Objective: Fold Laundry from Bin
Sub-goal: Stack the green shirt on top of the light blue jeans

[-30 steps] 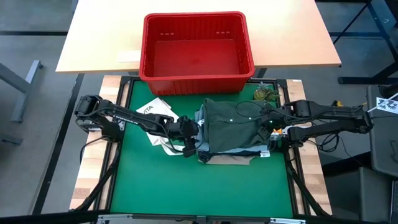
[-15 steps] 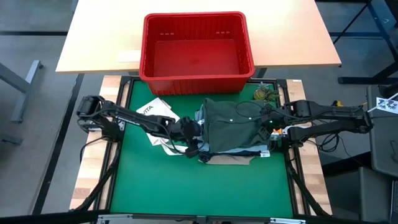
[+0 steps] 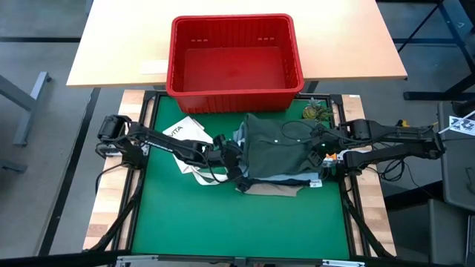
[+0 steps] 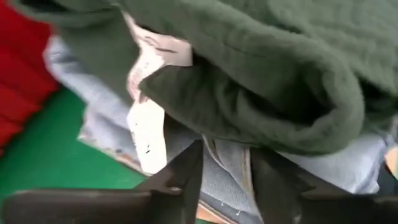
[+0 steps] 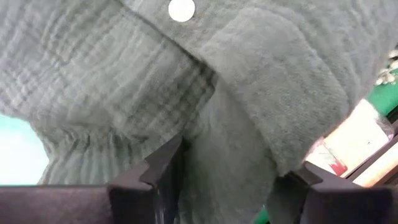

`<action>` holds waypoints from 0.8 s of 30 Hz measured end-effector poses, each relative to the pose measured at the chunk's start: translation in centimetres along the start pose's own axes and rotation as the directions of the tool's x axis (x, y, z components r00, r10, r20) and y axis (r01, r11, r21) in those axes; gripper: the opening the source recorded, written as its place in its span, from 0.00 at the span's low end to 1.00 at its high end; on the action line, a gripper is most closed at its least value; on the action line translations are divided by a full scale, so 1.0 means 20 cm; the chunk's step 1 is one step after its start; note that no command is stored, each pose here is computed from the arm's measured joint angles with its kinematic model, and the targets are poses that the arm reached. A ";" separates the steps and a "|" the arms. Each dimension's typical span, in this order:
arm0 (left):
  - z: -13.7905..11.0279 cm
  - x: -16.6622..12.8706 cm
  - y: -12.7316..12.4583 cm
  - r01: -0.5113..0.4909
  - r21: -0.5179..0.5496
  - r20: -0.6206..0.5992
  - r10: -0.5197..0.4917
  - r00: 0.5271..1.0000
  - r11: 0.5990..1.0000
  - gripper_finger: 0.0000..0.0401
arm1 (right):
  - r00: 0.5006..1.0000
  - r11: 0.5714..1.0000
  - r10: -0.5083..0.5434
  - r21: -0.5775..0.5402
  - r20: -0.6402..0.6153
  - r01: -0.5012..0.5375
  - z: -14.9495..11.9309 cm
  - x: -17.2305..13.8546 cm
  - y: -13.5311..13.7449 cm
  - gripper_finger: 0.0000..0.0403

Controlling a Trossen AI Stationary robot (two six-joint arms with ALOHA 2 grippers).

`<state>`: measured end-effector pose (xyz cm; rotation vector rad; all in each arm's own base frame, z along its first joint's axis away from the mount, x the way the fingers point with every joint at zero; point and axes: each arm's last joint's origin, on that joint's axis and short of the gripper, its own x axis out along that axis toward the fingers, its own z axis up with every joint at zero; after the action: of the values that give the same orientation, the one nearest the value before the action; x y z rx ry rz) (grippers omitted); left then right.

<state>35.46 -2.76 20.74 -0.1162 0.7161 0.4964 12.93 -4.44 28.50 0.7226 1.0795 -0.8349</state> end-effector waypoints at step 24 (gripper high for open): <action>-0.06 -0.07 0.12 -0.085 -0.031 -0.204 0.077 0.976 0.996 0.09 | 1.000 1.000 0.000 0.000 -0.005 0.000 0.00 0.00 0.00 0.46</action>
<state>32.79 -1.59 20.93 -0.1774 0.9131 0.5821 12.90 -4.43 28.49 0.7250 1.0839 -0.8332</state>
